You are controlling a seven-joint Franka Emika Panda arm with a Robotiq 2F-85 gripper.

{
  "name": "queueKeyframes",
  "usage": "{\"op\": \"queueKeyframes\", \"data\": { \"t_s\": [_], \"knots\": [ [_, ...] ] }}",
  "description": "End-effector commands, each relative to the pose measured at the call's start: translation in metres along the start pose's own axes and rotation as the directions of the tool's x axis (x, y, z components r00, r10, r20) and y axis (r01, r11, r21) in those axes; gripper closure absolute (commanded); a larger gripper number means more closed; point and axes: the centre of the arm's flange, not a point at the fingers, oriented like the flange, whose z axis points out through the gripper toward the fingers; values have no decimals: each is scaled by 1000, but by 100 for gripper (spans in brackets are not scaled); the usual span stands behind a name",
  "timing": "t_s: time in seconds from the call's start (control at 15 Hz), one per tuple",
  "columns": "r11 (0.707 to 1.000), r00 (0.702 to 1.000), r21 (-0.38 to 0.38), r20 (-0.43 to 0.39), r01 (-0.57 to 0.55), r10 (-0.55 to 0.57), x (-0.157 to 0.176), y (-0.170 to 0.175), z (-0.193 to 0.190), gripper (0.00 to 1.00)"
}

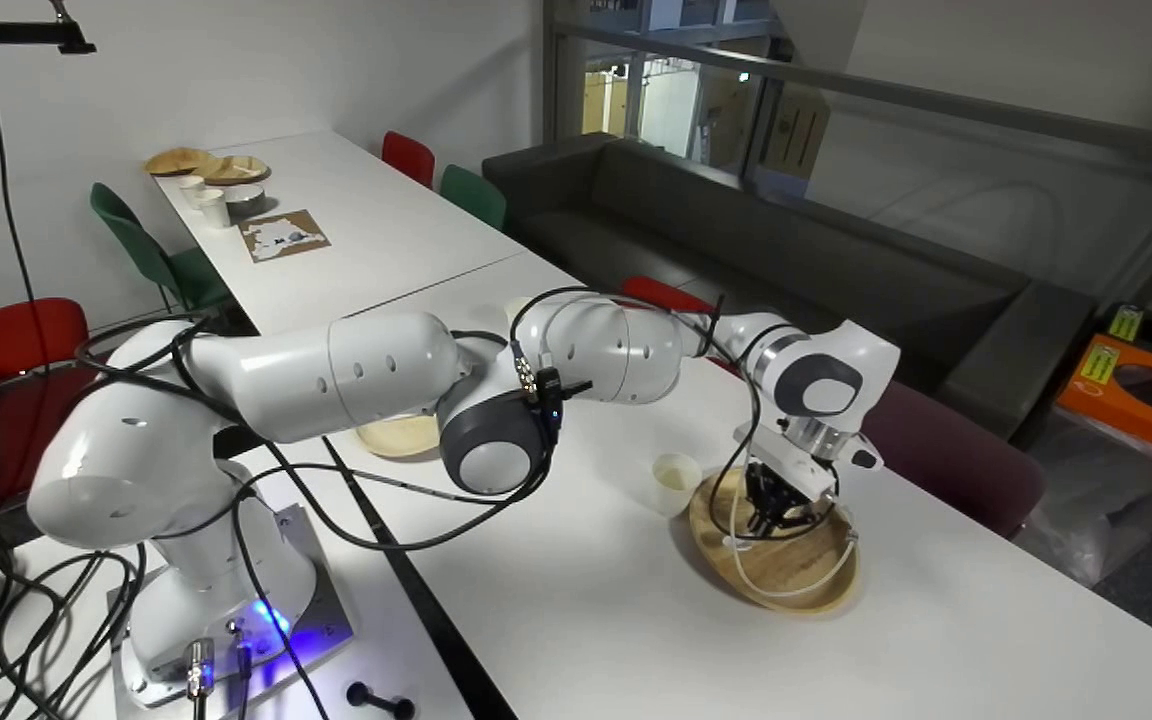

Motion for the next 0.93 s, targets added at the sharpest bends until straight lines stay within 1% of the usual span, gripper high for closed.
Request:
{"op": "queueKeyframes", "data": {
  "t_s": [0.0, 0.67, 0.87],
  "knots": [
    [999, 1000, -31, 18, -21, 22, 65, 28, -17, 98],
    [998, 1000, -54, 5, -16, 17, 66, 33, -19, 98],
    [999, 1000, -52, 13, -16, 16, 68, 31, -16, 98]
  ]
}}
